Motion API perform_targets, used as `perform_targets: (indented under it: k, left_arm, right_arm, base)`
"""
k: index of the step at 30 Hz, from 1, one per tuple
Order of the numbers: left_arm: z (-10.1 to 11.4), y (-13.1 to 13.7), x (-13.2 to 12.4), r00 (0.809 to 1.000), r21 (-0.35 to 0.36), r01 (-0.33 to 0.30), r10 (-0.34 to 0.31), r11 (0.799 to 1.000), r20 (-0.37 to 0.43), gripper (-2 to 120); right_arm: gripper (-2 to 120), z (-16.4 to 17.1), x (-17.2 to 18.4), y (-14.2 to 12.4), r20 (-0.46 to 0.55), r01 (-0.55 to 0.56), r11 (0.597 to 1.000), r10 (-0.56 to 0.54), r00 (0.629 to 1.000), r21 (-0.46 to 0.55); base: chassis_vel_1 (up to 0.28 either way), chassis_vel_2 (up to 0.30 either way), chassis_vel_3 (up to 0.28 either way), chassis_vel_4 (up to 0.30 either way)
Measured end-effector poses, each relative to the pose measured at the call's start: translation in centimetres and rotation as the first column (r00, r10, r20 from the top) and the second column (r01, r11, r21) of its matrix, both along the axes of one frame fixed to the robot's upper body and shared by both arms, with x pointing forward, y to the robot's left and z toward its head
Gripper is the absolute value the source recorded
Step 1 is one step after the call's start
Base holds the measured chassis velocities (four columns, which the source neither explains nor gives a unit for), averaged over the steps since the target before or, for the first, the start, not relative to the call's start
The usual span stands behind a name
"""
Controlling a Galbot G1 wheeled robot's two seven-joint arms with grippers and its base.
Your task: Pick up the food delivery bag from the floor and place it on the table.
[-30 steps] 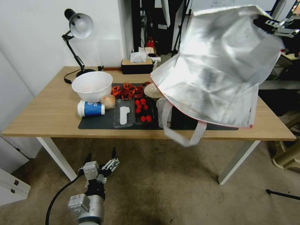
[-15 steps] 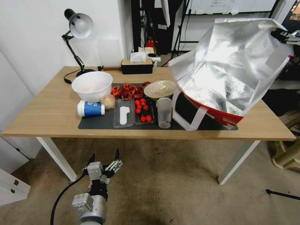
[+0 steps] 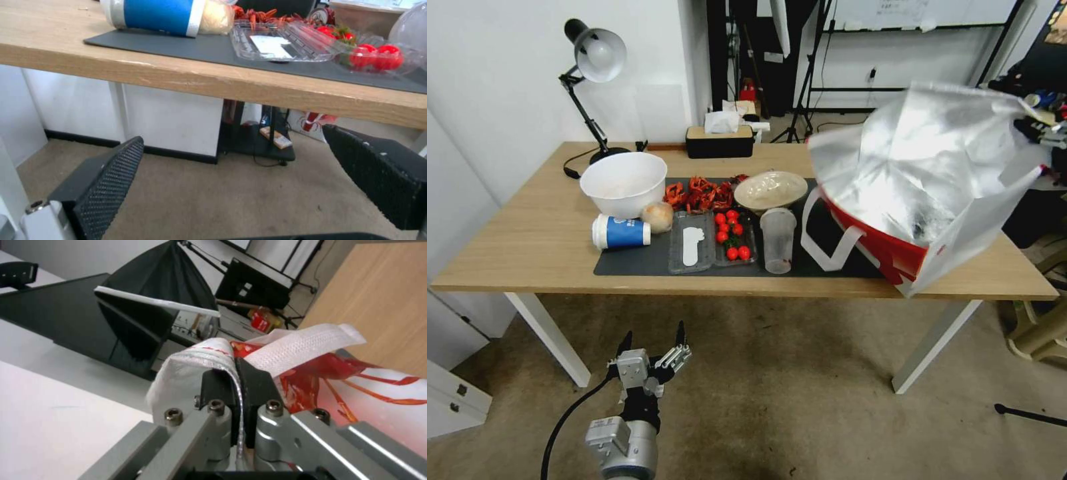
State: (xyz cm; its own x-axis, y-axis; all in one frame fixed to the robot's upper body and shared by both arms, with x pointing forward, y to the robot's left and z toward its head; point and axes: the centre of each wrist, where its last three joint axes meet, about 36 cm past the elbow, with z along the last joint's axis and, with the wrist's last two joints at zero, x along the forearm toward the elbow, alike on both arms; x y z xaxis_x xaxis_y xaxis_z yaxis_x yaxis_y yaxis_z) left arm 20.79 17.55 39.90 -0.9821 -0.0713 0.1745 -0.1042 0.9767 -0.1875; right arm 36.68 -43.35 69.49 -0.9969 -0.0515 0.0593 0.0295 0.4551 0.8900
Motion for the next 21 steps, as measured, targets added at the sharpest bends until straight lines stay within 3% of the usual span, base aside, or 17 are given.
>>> perform_targets:
  k: [21]
  left_arm:
    - [-0.1,-0.1,-0.2,1.0,0.006,-0.011,0.011,1.0,0.011,100]
  right_arm:
    - [0,-1.8,0.8,-1.0,-0.032,0.077,0.996,-0.075,0.997,0.048]
  base:
    - [0.0,0.0,0.0,0.0]
